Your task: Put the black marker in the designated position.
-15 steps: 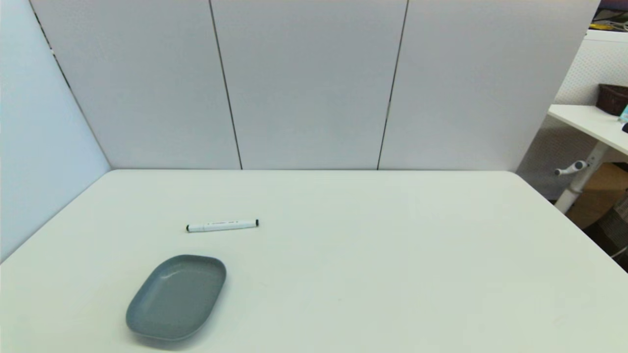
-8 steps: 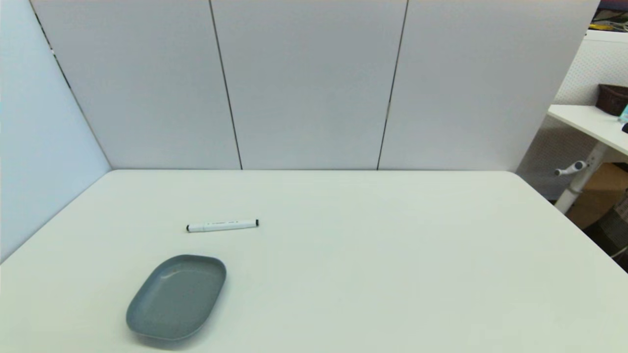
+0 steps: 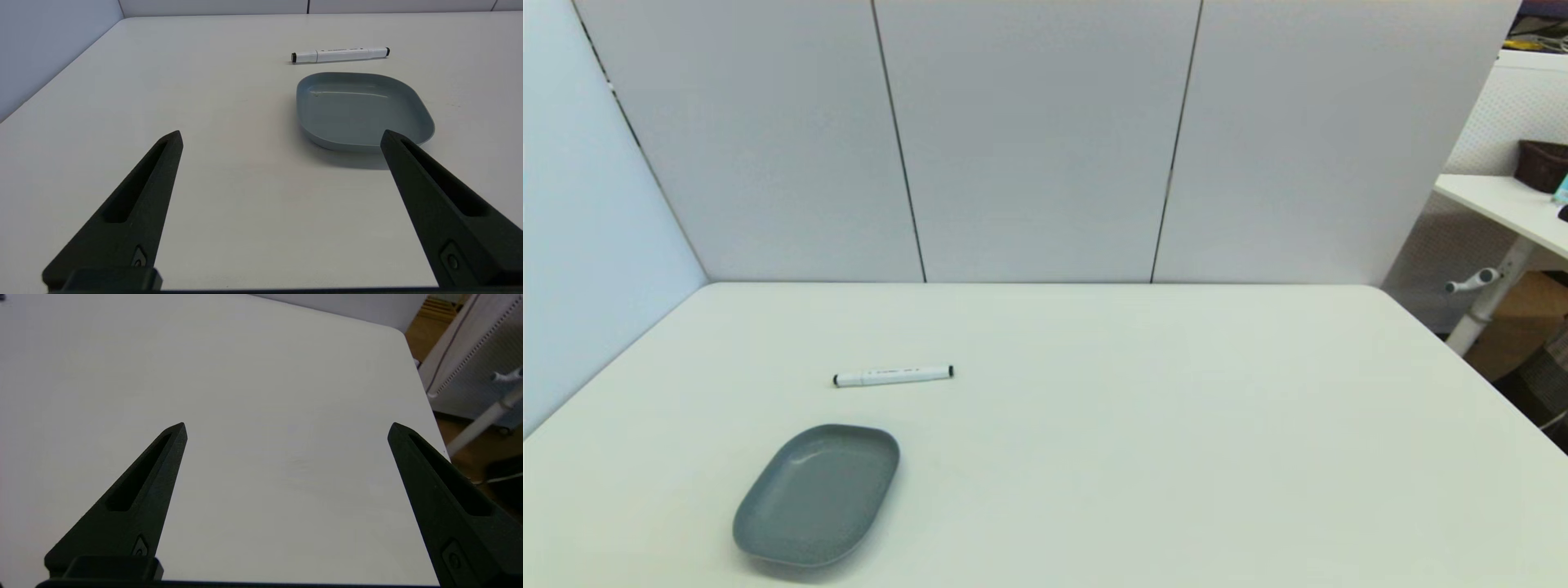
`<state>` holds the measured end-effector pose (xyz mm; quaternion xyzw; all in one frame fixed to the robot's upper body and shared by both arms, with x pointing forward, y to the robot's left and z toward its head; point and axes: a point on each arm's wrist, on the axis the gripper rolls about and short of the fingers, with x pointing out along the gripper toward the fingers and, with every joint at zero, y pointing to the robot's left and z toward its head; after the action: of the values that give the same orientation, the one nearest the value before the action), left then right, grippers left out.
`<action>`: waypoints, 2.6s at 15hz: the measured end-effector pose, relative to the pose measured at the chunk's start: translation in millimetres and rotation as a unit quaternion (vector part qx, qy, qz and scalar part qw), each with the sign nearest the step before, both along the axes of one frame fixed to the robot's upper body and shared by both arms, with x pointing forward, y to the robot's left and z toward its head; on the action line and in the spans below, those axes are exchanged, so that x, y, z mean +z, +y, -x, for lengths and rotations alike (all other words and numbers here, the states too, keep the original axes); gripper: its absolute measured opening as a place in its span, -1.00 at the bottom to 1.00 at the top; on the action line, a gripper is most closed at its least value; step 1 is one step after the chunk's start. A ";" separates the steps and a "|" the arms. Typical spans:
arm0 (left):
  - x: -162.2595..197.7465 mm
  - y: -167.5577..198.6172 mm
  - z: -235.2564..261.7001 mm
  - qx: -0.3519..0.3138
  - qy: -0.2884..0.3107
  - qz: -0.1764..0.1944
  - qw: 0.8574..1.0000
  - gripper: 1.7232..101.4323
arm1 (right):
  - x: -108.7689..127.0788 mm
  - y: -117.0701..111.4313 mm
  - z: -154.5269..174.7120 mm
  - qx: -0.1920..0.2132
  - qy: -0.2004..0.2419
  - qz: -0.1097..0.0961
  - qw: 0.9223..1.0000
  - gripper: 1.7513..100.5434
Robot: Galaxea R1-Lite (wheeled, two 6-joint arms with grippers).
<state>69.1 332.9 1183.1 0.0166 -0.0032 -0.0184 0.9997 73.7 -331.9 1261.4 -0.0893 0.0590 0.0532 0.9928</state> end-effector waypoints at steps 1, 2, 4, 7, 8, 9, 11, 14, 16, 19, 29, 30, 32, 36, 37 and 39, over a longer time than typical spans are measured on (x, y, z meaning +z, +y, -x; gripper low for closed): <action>0.0 0.0 0.0 0.000 0.000 0.000 1.000 0.93 | -4.9 -0.3 2.1 0.005 -0.004 0.001 1.000 0.93; 0.0 0.0 0.0 0.000 0.000 0.000 1.000 0.93 | -11.7 -0.5 4.4 0.009 -0.006 0.002 1.000 0.93; 0.0 0.0 0.0 0.000 0.000 0.000 1.000 0.93 | -30.3 -0.9 10.4 0.015 -0.017 0.001 1.000 0.93; 0.0 0.0 0.0 0.000 0.000 0.000 1.000 0.93 | -60.4 -2.0 9.7 0.002 -0.038 -0.001 0.999 0.93; 0.0 0.0 0.0 0.000 0.000 0.000 1.000 0.93 | -68.0 -2.7 7.1 -0.012 -0.050 -0.003 0.999 0.93; 0.0 0.0 0.0 0.000 0.000 0.000 1.000 0.93 | -70.8 -3.2 5.6 -0.023 -0.067 -0.007 0.997 0.93; 0.0 0.0 0.0 0.000 0.000 0.000 1.000 0.93 | -77.4 -3.5 4.8 -0.030 -0.062 -0.013 0.998 0.93; 0.0 0.0 0.0 0.000 0.000 0.000 1.000 0.93 | -79.2 -3.5 4.8 -0.030 -0.061 -0.018 0.998 0.93; 0.0 0.0 0.0 0.000 0.000 0.000 1.000 0.93 | -79.3 -3.5 4.7 -0.030 -0.061 -0.022 0.997 0.93; 0.0 0.0 0.0 0.000 0.000 0.000 1.000 0.93 | -79.5 -3.6 4.7 -0.031 -0.059 -0.036 0.997 0.93; 0.0 0.0 0.0 0.000 0.000 0.000 1.000 0.93 | -79.7 -3.6 4.7 -0.034 -0.058 -0.051 0.996 0.94; 0.0 0.0 0.0 0.000 0.000 0.000 1.000 0.93 | -79.7 -3.6 4.7 -0.034 -0.057 -0.051 0.996 0.94; 0.0 0.0 0.0 0.000 0.000 0.000 1.000 0.93 | -79.7 -3.6 4.7 -0.034 -0.058 -0.051 0.996 0.94; 0.0 0.0 0.0 0.000 0.000 0.000 1.000 0.93 | -79.7 -3.6 4.7 -0.034 -0.057 -0.051 0.996 0.94; 0.0 0.0 0.0 0.000 0.000 0.000 1.000 0.93 | -79.7 -3.6 4.7 -0.034 -0.057 -0.052 0.996 0.94; 0.0 0.0 0.0 0.000 0.000 0.000 1.000 0.93 | -79.7 -3.6 4.7 -0.034 -0.057 -0.053 0.996 0.94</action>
<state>69.1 332.9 1183.0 0.0166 -0.0030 -0.0184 0.9997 69.0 -335.5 1181.7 -0.0369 0.0022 0.0174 0.9992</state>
